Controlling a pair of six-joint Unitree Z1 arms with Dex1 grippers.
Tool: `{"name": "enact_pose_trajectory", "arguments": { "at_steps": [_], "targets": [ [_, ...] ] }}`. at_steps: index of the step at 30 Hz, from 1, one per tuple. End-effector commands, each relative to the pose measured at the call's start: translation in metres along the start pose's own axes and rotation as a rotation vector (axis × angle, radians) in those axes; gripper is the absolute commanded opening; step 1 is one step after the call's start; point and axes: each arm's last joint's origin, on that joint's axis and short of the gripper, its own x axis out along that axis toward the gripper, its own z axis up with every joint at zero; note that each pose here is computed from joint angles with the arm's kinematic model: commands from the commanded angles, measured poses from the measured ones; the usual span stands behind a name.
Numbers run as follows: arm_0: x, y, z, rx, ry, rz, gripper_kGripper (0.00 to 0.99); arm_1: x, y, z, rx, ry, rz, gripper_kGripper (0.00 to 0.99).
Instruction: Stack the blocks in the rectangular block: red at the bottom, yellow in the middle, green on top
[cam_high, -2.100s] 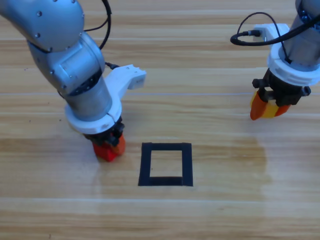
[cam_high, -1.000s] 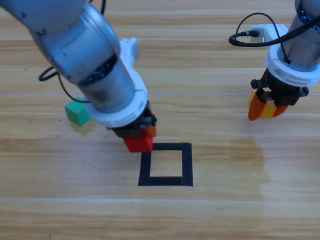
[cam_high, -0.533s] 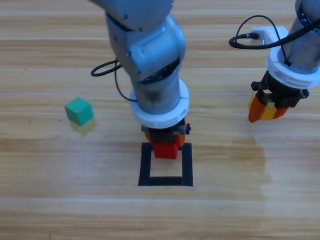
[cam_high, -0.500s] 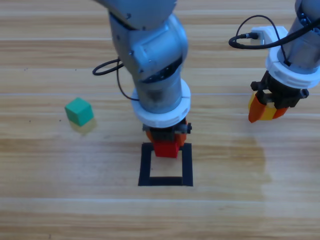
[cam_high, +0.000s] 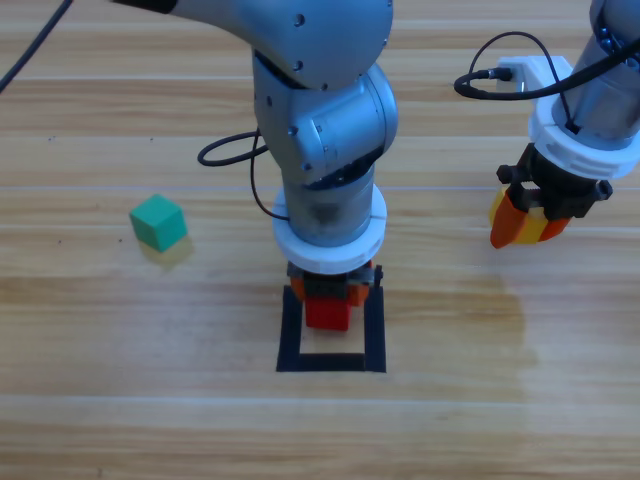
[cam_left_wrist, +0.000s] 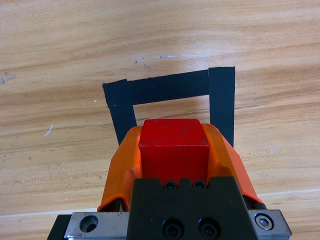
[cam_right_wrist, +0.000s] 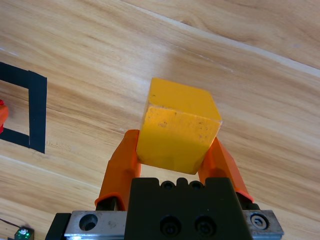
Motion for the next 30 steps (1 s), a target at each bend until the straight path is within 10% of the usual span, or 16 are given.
{"name": "enact_pose_trajectory", "arguments": {
  "at_steps": [1,30],
  "targets": [
    [0.019,-0.008,-0.008,-0.010,0.026,0.041,0.000,0.000,-0.006,-0.002,-0.001,-0.002,0.014,0.270],
    [0.022,-0.015,-0.023,-0.041,0.042,0.047,0.000,0.004,-0.006,-0.002,-0.004,0.012,0.026,0.270]
  ]
}}
